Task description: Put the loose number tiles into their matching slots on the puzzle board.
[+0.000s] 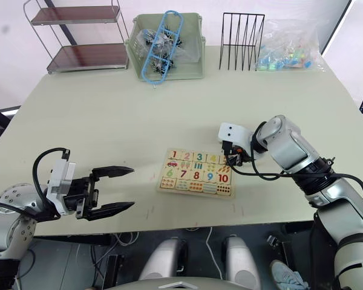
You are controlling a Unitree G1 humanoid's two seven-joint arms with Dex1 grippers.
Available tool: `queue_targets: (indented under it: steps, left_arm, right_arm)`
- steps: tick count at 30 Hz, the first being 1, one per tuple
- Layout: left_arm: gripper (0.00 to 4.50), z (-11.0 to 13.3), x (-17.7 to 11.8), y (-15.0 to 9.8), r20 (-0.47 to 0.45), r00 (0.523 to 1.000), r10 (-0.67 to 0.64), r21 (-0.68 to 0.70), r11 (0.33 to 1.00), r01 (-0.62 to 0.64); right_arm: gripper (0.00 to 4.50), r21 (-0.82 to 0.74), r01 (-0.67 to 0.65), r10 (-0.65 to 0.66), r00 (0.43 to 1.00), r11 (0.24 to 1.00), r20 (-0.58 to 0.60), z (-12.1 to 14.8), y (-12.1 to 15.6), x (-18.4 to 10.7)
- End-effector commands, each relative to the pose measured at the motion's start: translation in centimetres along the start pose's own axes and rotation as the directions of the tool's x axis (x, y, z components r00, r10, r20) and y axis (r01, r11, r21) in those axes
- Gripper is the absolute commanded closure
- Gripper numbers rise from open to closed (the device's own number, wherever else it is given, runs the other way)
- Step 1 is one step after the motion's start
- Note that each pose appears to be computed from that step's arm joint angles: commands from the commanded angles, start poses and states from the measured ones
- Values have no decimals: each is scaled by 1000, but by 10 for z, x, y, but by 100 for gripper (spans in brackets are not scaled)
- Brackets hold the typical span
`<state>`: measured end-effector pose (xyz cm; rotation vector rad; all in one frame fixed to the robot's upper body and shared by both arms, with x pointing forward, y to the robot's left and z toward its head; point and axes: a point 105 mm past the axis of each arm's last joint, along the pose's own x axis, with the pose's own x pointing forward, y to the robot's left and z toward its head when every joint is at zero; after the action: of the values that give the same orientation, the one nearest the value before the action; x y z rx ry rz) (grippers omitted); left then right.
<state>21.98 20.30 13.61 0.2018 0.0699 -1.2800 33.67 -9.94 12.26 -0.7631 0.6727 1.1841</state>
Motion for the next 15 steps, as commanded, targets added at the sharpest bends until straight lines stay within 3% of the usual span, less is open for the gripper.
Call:
queue_targets:
  steps: [1,13,15]
  left_arm:
    - [0,6,1,-2,13,1000,-8,28,1000,8]
    - [0,5,1,-2,12,1000,-8,26,1000,7]
    - [0,5,1,-2,12,1000,-8,24,1000,8]
  right_arm:
    - [361,2,-16,16,1000,1000,22,4,3,0]
    - [361,-27,-32,33,999,999,29,5,7,1]
    - [260,-38,-36,37,999,999,35,5,7,1]
